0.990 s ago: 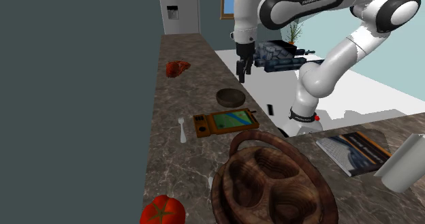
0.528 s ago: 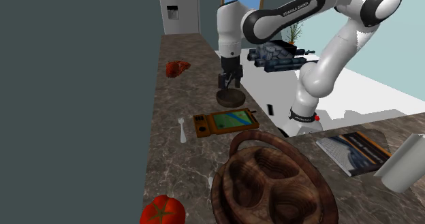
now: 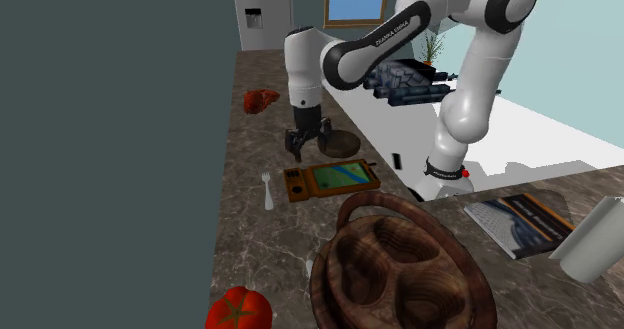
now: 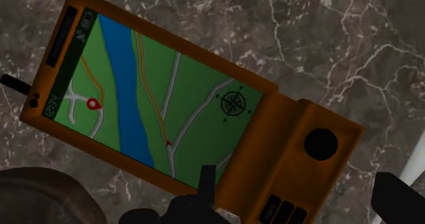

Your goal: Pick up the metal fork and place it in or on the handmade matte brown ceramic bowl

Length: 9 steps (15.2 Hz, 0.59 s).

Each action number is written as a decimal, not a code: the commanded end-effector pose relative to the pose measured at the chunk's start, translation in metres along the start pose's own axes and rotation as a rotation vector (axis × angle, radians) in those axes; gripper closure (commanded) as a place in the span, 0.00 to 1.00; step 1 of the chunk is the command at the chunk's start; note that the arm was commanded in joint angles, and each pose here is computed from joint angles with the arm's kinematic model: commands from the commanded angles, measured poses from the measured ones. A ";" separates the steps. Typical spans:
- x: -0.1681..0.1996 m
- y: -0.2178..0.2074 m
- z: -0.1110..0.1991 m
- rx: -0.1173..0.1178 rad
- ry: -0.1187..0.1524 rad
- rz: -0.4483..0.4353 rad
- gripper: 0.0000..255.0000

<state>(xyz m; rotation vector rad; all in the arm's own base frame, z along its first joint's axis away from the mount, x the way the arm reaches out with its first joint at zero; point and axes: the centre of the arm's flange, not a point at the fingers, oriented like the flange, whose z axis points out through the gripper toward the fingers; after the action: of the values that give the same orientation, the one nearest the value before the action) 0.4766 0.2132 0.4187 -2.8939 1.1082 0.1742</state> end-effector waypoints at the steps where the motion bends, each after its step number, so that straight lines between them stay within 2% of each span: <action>1: 0.009 -0.018 0.009 0.011 -0.004 0.063 0.00; 9: 0.059 -0.096 0.049 0.053 -0.021 0.296 0.00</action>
<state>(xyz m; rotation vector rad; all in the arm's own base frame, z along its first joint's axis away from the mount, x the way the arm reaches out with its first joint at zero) 0.5679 0.2448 0.3704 -2.6904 1.4635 0.1800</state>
